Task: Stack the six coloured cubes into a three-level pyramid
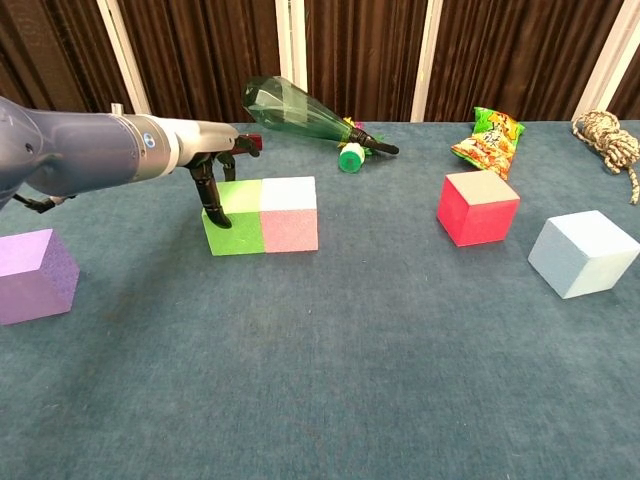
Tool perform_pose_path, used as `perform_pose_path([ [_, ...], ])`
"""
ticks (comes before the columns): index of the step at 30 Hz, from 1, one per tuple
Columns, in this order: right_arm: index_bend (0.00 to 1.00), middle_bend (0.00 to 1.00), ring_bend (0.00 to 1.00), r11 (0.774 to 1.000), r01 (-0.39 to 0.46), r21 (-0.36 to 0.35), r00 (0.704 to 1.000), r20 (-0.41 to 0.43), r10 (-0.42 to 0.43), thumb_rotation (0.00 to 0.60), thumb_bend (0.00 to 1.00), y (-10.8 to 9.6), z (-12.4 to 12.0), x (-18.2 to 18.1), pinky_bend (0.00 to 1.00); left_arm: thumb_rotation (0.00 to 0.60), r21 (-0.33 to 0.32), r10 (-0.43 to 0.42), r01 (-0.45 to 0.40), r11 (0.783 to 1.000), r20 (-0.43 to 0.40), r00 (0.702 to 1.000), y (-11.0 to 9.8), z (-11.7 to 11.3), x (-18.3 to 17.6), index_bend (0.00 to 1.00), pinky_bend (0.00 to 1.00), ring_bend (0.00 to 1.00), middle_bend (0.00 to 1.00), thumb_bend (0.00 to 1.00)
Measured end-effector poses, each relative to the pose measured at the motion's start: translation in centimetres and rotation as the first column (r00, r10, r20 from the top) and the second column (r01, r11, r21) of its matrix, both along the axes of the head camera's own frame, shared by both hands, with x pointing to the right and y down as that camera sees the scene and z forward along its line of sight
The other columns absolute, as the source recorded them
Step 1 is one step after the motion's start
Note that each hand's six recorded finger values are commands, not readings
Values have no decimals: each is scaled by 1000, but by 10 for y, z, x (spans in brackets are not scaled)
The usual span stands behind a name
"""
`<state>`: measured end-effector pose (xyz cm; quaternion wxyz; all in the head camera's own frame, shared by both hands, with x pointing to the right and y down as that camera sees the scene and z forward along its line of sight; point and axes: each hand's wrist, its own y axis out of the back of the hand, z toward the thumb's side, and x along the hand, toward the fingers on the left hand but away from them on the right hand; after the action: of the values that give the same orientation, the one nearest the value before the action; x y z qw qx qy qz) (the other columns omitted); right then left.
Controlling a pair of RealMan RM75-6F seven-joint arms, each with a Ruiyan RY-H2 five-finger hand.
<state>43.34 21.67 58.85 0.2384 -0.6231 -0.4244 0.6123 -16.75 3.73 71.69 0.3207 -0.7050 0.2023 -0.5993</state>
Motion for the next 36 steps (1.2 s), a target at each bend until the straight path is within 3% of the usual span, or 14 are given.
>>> perform_pose_path([
  [4,0,0,0,1000,0,2,1000,0,0,600,319,0,0,0,0,600,-3,9,-9,1000,8,1000,1,0,0,0,68,33,154,119],
  [10,0,0,0,1000,1,4,1000,1,-1,600,319,0,0,-1,0,600,-1,5,-5,1000,16,1000,0,-1,-3,0,47,3,58,100],
  [36,0,0,0,1000,8,2,1000,11,-8,600,319,0,1,-4,0,600,22,-16,13,1000,140,990,-10,-14,-55,0,23,0,14,117],
])
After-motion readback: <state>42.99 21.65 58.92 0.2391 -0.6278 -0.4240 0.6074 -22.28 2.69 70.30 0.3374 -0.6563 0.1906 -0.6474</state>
